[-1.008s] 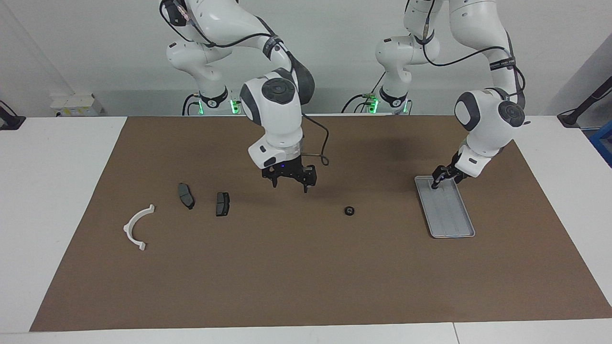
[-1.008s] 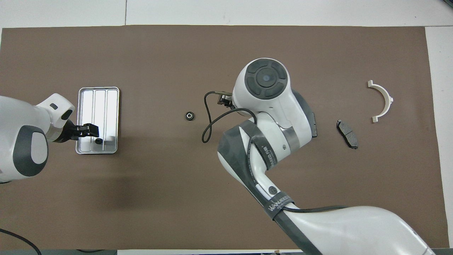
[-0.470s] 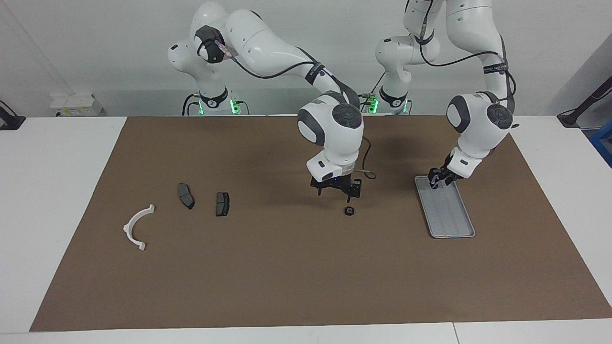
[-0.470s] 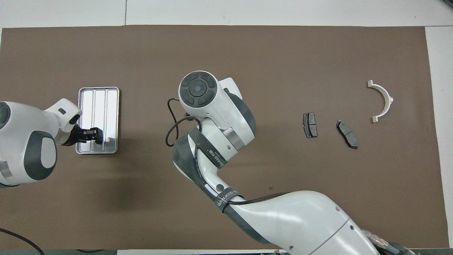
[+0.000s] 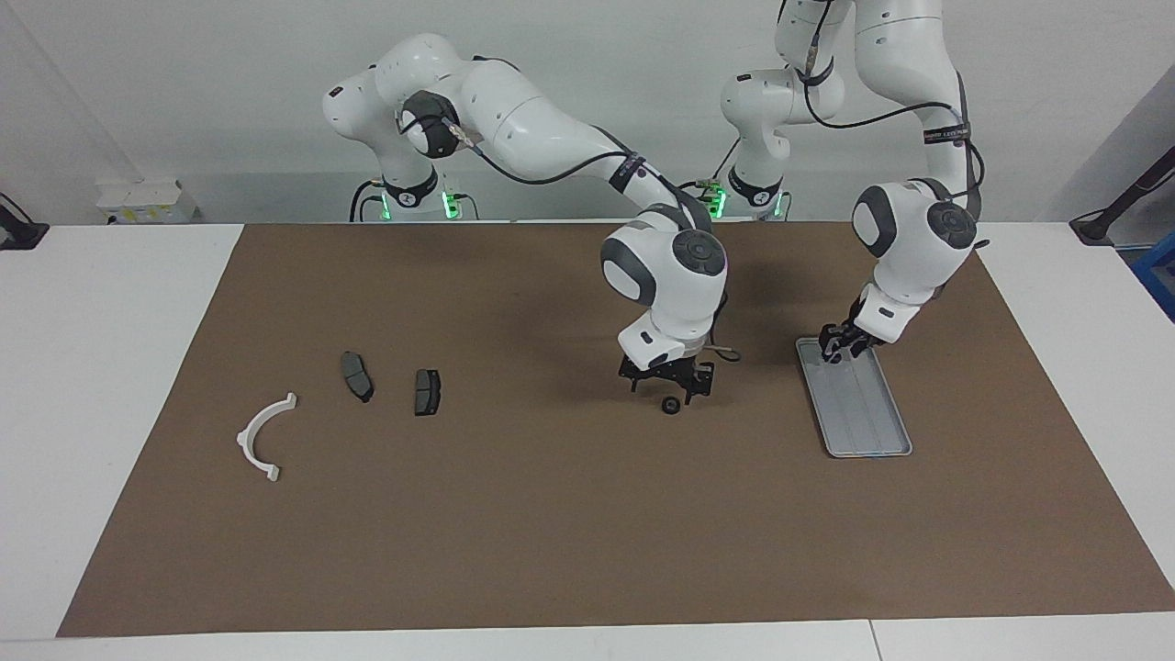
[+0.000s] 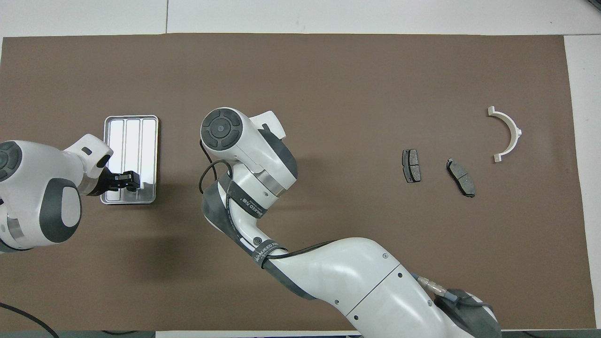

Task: Place bearing gear from tray to pile

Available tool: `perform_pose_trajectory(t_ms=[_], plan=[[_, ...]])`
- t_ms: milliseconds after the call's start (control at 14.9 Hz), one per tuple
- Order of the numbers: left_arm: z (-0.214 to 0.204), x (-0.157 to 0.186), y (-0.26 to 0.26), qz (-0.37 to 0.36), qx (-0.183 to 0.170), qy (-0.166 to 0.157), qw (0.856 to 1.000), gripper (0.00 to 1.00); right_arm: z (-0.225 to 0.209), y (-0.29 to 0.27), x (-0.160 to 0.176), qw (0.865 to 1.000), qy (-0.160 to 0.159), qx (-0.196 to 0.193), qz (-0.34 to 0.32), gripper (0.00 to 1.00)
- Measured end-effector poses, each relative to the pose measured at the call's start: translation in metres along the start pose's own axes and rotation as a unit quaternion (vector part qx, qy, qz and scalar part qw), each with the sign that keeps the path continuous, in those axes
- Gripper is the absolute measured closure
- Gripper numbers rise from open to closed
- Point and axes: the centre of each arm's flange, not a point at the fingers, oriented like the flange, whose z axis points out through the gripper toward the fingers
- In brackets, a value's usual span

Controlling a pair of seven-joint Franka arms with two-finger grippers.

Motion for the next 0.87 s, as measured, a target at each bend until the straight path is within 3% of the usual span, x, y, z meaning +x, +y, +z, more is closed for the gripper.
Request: perform_pose_trajectory(t_ms=[134,874], plan=[[0.001,0.000,0.000,0.000,0.000,0.001,1.000,0.50,0.007,-0.004,-0.003,1.000,0.000,0.000,-0.003,0.00],[0.004,-0.002,0.003,-0.002,0.000,-0.001,1.000,0.50,0.019,-0.012,-0.006,1.000,0.011,0.016,-0.007,0.00]])
